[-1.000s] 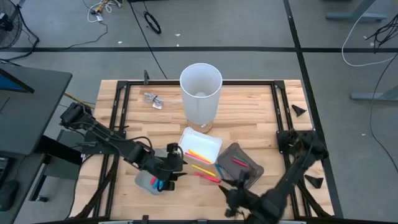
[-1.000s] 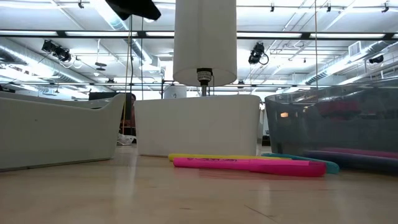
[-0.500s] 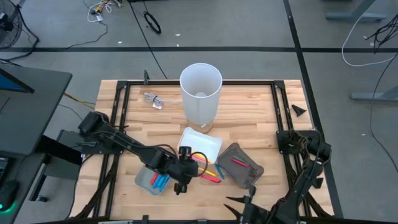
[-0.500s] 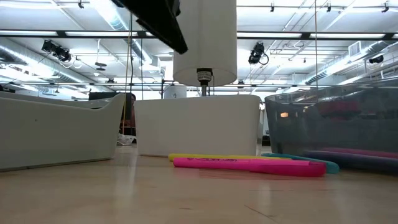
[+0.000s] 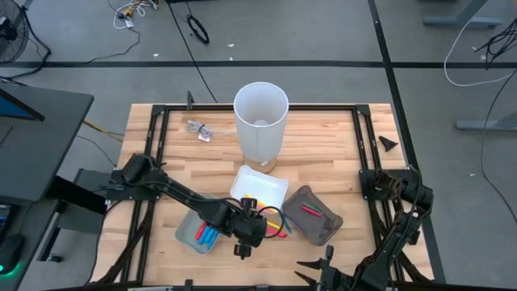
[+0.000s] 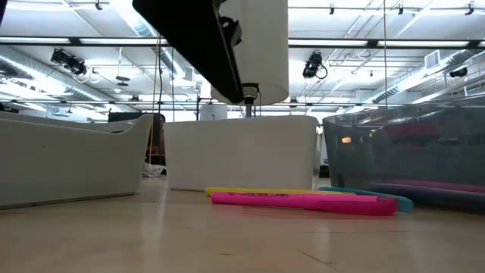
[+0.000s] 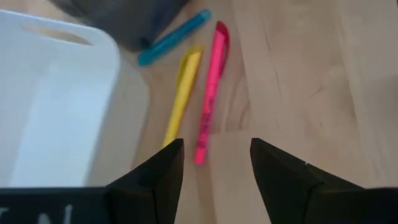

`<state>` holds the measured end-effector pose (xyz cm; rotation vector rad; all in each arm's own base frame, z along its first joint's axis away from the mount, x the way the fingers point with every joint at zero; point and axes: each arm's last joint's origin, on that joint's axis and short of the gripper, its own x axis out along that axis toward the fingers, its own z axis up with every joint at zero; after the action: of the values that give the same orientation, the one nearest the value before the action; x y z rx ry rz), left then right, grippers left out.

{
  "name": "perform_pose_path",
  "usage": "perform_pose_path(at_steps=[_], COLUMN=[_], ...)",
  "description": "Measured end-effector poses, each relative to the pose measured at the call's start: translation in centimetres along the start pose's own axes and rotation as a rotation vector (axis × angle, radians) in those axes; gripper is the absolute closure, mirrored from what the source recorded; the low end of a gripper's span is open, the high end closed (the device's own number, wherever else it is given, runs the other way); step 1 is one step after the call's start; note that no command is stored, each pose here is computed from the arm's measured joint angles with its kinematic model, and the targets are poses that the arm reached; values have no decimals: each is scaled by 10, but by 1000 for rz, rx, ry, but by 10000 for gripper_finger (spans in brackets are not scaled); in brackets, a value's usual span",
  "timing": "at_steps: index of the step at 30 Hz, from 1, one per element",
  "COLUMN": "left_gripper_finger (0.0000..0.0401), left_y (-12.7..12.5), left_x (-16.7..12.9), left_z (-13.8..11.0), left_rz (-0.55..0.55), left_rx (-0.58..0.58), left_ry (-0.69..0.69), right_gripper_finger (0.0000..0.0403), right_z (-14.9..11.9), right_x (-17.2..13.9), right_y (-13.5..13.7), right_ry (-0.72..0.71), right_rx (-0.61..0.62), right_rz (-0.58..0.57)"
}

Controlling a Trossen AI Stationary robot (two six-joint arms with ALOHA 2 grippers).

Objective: Pick & Place Markers
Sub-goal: Put the pink marker pen in the white bin

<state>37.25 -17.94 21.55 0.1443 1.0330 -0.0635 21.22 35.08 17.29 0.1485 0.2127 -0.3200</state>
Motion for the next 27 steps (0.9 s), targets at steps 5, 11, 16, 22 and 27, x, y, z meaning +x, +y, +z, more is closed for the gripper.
perform_pose_path(at_steps=[5,11,16,22,27], left_gripper_finger=[211,211,211,211,211], left_y=[-4,-3,4,12,10], left_x=[15,30,43,58,74], left_z=[-4,-6,-5,-5,-10], left_rz=[-27,-28,-62,-77,-67], left_rx=[-14,-21,-49,-71,-59], left_ry=[41,66,73,92,113], right_gripper_finger=[277,277,277,277,277], right_z=[-6,-6,-4,-4,-3], right_x=[1,2,2,2,2], right_y=[2,5,7,7,8], right_ry=[21,19,11,7,3], right_rx=[-21,-61,-75,-80,-92], right_rz=[56,90,99,101,104])
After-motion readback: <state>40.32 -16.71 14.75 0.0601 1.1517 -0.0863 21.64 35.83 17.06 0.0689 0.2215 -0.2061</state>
